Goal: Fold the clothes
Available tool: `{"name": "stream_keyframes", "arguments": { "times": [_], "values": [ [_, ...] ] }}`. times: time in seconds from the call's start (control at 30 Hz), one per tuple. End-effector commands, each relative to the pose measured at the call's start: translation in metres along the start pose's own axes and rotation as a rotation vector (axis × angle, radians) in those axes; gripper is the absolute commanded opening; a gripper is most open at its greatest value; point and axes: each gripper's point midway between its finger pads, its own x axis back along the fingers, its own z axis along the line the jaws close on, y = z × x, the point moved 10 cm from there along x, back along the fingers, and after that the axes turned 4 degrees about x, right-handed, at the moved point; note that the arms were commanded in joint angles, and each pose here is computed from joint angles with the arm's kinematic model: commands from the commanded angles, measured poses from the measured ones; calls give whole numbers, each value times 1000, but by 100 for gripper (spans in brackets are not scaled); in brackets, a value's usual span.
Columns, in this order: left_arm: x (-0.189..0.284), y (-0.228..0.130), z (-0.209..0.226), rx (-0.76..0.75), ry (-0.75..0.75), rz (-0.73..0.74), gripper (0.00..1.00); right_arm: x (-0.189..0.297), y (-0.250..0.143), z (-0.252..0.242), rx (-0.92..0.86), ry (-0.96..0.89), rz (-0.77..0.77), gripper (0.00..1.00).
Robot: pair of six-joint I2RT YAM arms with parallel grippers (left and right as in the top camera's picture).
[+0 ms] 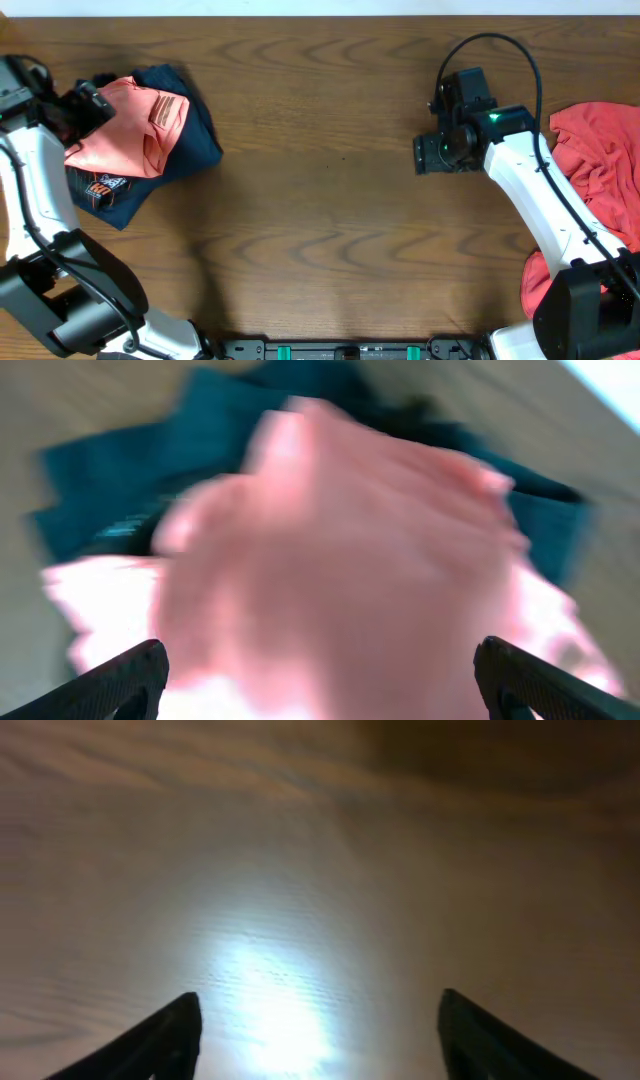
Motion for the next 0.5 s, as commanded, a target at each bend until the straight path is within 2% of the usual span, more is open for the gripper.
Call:
{"name": "stream_keyframes", "arguments": {
  "times": [0.0, 0.1, 0.2, 0.23, 0.33, 0.47],
  "values": [
    [20, -13, -54, -133, -182, 7, 98, 13, 12, 10, 11, 135, -92, 80],
    [20, -41, -96, -246, -233, 80, 98, 15, 22, 16, 61, 209, -166, 85],
    [20, -78, -126, -344, -246, 212, 98, 16, 26, 13, 55, 214, -188, 86],
    [22, -92, -132, -368, -240, 267, 98, 15, 24, 10, 44, 210, -175, 86],
    [30, -123, -136, -420, -201, 422, 98, 14, 14, -1, 6, 194, -99, 99],
    [45, -153, -123, -426, -101, 643, 98, 14, -9, -13, -52, 179, 59, 99]
  ]
}}
